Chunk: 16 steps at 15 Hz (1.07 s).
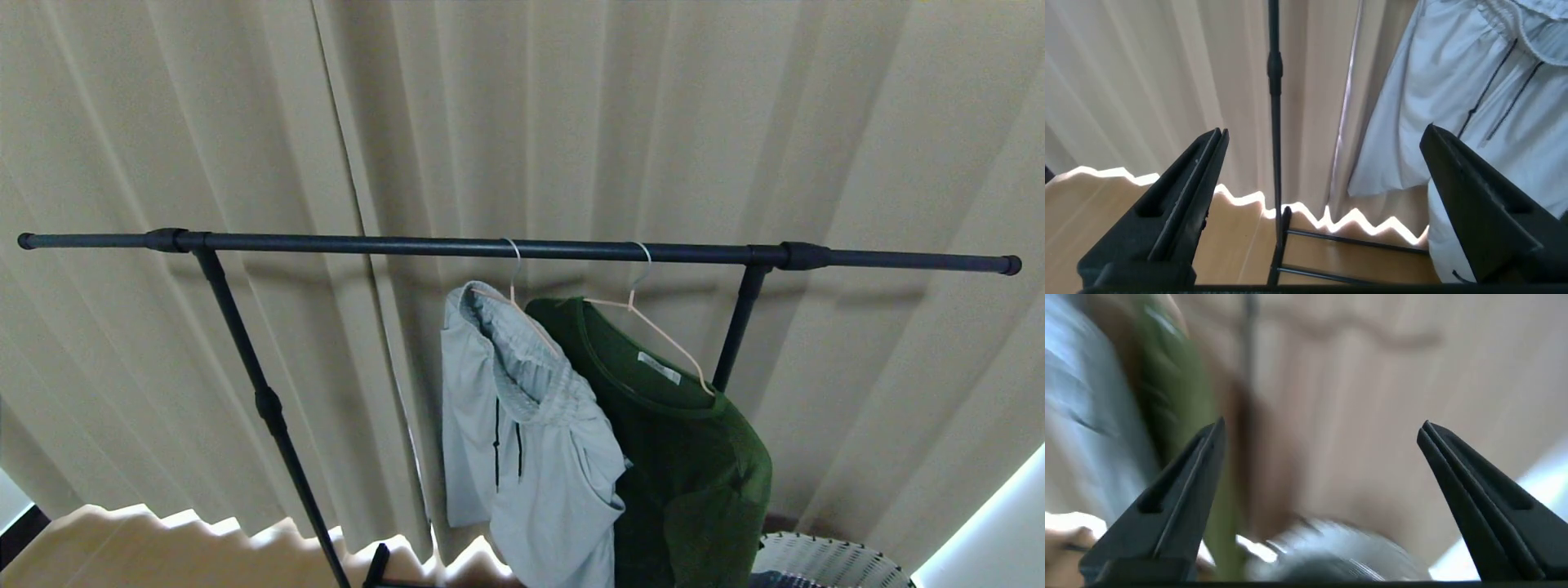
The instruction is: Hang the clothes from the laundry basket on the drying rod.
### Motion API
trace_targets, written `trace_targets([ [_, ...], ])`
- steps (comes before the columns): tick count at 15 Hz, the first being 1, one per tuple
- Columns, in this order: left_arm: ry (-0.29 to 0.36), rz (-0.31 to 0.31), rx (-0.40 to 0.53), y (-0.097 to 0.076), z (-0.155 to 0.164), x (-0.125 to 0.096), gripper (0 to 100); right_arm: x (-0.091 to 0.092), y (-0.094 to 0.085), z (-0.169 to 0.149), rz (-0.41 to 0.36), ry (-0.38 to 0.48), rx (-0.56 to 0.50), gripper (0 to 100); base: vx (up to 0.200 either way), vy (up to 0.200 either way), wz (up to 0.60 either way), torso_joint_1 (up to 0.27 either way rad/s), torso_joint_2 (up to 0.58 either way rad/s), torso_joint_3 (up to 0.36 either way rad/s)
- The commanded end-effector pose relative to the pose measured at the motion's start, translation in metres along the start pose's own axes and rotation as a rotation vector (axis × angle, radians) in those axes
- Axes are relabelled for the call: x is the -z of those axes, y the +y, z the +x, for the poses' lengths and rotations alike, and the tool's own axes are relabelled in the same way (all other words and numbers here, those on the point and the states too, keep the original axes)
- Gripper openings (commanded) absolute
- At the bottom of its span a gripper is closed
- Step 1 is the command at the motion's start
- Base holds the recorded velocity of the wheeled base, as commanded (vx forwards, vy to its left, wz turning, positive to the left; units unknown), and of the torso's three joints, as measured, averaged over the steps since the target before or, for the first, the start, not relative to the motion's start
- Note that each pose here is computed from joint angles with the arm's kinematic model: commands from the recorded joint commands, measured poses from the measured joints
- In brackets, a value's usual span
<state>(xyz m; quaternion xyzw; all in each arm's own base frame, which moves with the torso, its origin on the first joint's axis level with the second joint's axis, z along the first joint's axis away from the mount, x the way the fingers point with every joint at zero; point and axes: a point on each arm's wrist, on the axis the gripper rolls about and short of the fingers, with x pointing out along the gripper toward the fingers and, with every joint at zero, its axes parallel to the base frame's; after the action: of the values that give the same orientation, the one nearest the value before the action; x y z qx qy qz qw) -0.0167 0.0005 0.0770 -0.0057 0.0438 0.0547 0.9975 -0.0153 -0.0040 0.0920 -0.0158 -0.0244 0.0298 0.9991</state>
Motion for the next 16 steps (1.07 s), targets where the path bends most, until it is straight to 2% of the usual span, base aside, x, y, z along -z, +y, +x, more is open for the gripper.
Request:
trace_targets([
  [1, 0.002, 0.000, 0.000, 0.0000, 0.0002, 0.0000, 100, 0.0020, 0.0012, 0.0005, 0.047, 0.018, -0.049, 100, 0.000, 0.000, 0.00, 0.000, 0.00, 0.000],
  [5, 0.002, 0.000, 0.000, 0.0000, 0.0002, 0.0000, 100, 0.0027, 0.0016, 0.0005, 0.032, 0.027, -0.057, 100, 0.000, 0.000, 0.00, 0.000, 0.00, 0.000],
  [7, 0.002, 0.000, 0.000, 0.0000, 0.0002, 0.0000, 100, 0.0033, 0.0030, -0.0006, -0.006, 0.022, 0.046, 100, 0.000, 0.000, 0.00, 0.000, 0.00, 0.000],
  [9, 0.002, 0.000, 0.000, 0.0000, 0.0002, 0.0000, 100, 0.0042, 0.0040, -0.0057, -0.011, -0.031, 0.101, 100, 0.000, 0.000, 0.00, 0.000, 0.00, 0.000],
  [11, 0.002, 0.000, 0.000, 0.0000, 0.0002, 0.0000, 100, 0.0038, 0.0040, -0.0077, -0.006, -0.063, 0.090, 100, 0.000, 0.000, 0.00, 0.000, 0.00, 0.000],
  [16, 0.002, 0.000, 0.000, 0.0000, 0.0002, 0.0000, 100, 0.0037, 0.0046, -0.0079, 0.017, -0.067, 0.065, 100, 0.000, 0.000, 0.00, 0.000, 0.00, 0.000],
])
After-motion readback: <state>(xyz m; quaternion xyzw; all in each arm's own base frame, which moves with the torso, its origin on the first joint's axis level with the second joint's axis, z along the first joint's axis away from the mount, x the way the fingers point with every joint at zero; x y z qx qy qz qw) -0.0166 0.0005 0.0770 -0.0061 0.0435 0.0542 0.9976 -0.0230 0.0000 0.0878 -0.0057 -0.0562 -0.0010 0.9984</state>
